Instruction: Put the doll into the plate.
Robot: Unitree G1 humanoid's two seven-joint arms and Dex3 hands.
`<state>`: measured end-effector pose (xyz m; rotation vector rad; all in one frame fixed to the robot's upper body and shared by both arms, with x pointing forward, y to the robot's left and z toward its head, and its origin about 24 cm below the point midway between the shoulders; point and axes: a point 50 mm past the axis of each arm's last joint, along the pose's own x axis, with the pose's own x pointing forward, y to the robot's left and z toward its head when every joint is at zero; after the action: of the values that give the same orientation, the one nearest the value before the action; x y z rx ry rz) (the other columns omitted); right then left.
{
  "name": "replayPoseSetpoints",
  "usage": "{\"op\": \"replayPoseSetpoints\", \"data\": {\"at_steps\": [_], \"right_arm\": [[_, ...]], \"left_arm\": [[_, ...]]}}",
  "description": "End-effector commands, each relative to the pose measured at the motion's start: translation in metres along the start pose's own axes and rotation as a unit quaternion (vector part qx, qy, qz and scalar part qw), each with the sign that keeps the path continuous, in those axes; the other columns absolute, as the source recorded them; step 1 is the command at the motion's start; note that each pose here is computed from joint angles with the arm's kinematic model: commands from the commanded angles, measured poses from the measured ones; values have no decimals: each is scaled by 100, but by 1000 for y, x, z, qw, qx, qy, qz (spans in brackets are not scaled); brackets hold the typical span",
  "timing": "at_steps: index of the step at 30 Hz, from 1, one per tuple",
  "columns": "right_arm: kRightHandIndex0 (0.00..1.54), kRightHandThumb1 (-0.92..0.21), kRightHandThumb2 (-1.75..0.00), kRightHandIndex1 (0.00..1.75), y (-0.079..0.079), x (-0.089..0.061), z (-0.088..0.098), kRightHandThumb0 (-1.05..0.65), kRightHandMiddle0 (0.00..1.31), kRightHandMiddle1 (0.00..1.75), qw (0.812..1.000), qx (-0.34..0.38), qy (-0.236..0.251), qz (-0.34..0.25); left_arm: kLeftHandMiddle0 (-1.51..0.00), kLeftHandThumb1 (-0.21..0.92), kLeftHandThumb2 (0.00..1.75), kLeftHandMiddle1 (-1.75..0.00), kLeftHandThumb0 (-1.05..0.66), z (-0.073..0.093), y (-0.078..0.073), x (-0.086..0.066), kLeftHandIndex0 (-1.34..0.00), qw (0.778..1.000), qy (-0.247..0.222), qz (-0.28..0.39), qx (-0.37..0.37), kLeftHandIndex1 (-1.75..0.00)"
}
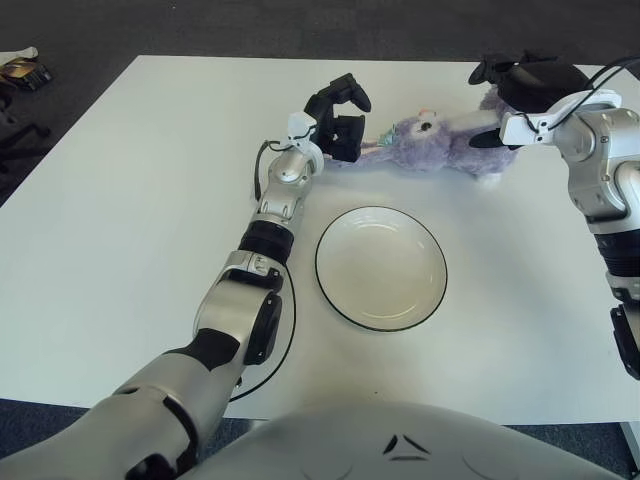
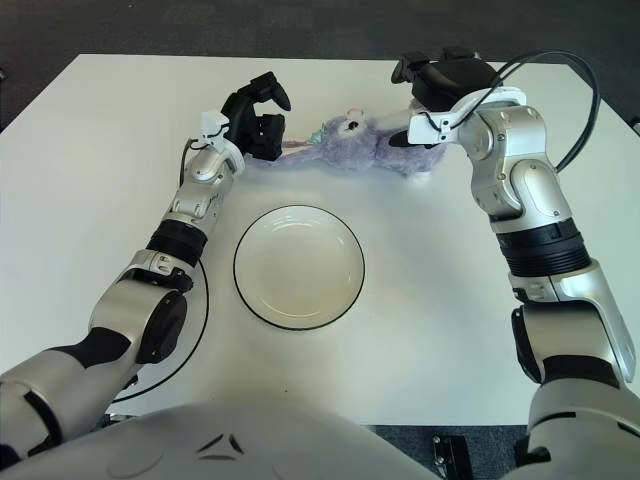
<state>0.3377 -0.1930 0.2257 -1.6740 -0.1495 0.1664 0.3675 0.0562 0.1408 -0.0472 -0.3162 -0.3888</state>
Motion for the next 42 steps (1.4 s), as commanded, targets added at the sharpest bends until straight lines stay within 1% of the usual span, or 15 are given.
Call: {"op": "replayPoseSetpoints", "data": {"at_steps": [1,5,10,14,18,20,22,25,30,34,38,42], "right_arm": [[3,-60,-66,128,-5,1,6,-102,0,78,1000,-11,-3,-4],[2,-58,-67,128,-6,3,10,-102,0,78,1000,-13,-10,0],[0,-54,-71,120,-6,5,13,-101,0,77,1000,-12,-17,2],[0,-52,-73,115,-3,11,15,-101,0,77,1000,-8,-26,-3],[0,-51,-73,113,-1,13,16,-100,0,76,999,-8,-34,-6],[0,-51,-74,112,1,14,17,-100,0,77,999,-9,-38,-5],[0,-50,-74,111,6,17,19,-100,0,77,999,-6,-43,2],[0,-49,-75,106,11,20,20,-99,0,79,999,-4,-45,12],[0,-48,-76,102,15,22,18,-98,0,78,999,0,-43,25],[0,-48,-76,99,24,27,13,-98,0,77,999,4,-34,42],[0,-47,-77,98,30,32,10,-97,0,75,998,6,-26,60],[0,-47,-77,97,33,34,8,-97,0,72,997,2,-23,79]], "left_arm": [[-134,25,140,-175,-51,-2,6,-3,-67,1000,6,20,6,-175],[-134,24,141,-175,-51,-2,9,-4,-67,999,9,30,15,-175],[-136,24,142,-175,-51,-2,10,-6,-68,999,10,35,21,-175],[-136,24,142,-175,-51,-1,12,-7,-68,999,11,40,26,-175],[-136,24,142,-175,-51,-1,13,-9,-68,999,9,42,27,-175],[-136,23,142,-175,-51,-1,13,-9,-68,999,8,43,28,-175],[-136,23,142,-175,-51,-1,14,-11,-68,998,6,46,29,-175],[-136,24,141,-175,-51,0,14,-12,-67,998,6,51,30,-175],[-137,27,137,-175,-50,1,13,-13,-65,998,6,53,33,-175],[-137,29,135,-175,-49,1,13,-13,-63,998,7,54,34,-175],[-137,28,137,-175,-49,2,12,-14,-64,998,9,57,34,-175],[-138,28,136,-175,-49,2,11,-13,-64,998,10,58,33,-175]]}}
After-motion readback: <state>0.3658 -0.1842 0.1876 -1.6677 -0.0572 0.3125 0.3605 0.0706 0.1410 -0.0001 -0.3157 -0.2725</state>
